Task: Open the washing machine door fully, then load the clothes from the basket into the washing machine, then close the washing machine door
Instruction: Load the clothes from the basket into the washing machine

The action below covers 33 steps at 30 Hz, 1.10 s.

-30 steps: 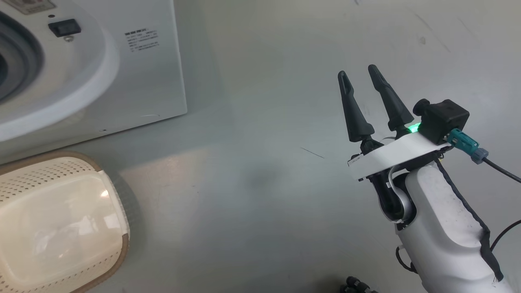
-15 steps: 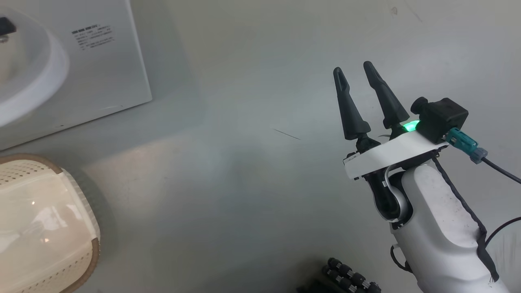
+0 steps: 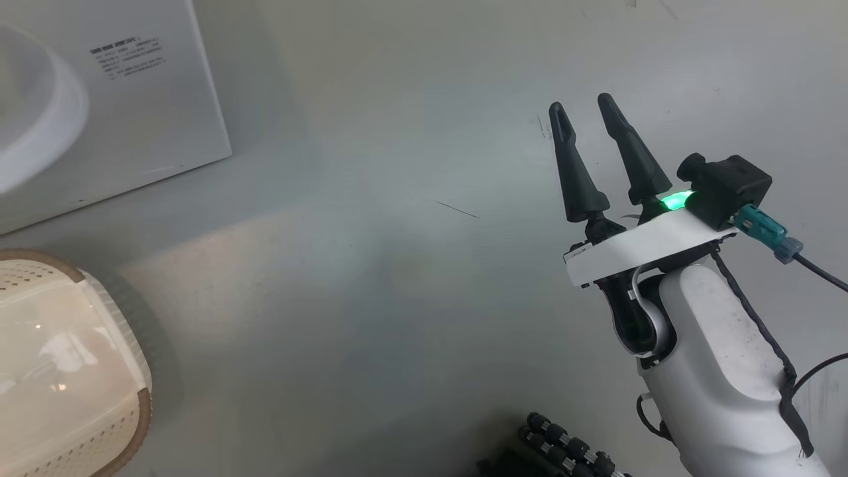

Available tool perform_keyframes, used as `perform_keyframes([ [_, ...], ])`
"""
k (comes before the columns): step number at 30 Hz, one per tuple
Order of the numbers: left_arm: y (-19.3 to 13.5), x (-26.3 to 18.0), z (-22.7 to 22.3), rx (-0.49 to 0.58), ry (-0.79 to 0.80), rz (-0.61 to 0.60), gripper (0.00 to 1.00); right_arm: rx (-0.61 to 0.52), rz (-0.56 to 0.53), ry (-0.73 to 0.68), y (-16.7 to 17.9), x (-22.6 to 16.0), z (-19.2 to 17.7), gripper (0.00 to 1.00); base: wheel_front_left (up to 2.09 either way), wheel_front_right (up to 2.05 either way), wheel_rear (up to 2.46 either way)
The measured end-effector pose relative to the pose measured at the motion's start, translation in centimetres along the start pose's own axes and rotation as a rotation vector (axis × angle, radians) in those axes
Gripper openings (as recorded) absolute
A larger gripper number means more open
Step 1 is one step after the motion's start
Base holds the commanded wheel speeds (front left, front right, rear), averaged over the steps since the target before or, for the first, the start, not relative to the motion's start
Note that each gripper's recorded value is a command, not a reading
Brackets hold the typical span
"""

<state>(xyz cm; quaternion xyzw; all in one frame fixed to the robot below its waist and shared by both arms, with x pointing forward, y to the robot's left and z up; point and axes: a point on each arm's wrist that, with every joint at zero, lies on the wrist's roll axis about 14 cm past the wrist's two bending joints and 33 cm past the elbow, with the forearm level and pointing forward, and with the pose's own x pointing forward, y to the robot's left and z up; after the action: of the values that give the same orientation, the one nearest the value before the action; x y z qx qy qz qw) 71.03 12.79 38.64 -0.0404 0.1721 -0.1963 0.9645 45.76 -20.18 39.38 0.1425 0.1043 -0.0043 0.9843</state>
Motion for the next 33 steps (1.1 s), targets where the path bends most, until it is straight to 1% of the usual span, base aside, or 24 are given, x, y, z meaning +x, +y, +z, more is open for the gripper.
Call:
perform_keyframes([
  [2, -0.3, -0.2, -0.7, -0.001, 0.032, -0.003, 1.00, 0.002, 0.002, -0.004, 0.1, 0.0, 0.1, 1.00, 0.00, 0.00, 0.00],
  [8, -0.7, -1.0, 0.0, -0.018, 0.033, -0.008, 1.00, 0.001, 0.022, -0.014, 0.8, 0.2, 0.5, 1.00, 0.00, 0.00, 0.00],
  [13, -1.6, -1.8, 1.2, -0.053, 0.004, -0.021, 1.00, 0.000, 0.042, -0.032, 1.5, 0.1, 1.2, 1.00, 0.00, 0.00, 0.00],
  [15, -1.7, -2.3, 1.5, -0.082, -0.009, -0.020, 1.00, -0.005, 0.050, -0.040, 1.7, 0.1, 1.6, 1.00, 0.00, 0.00, 0.00],
  [17, -2.0, -3.0, 1.4, -0.073, -0.008, -0.024, 1.00, -0.006, 0.057, -0.049, 1.9, 0.0, 2.0, 1.00, 0.00, 0.00, 0.00],
  [23, -2.1, -5.1, 3.0, -0.076, -0.070, -0.019, 1.00, -0.007, 0.080, -0.080, 2.6, -0.2, 3.3, 1.00, 0.00, 0.00, 0.00],
  [28, -3.2, -6.4, 2.9, -0.095, -0.099, -0.033, 1.00, -0.010, 0.088, -0.099, 2.9, -0.4, 4.1, 1.00, 0.00, 0.00, 0.00],
  [33, -3.8, -8.3, 2.4, -0.081, -0.104, -0.037, 1.00, -0.014, 0.101, -0.116, 3.2, -0.8, 4.9, 1.00, 0.00, 0.00, 0.00],
])
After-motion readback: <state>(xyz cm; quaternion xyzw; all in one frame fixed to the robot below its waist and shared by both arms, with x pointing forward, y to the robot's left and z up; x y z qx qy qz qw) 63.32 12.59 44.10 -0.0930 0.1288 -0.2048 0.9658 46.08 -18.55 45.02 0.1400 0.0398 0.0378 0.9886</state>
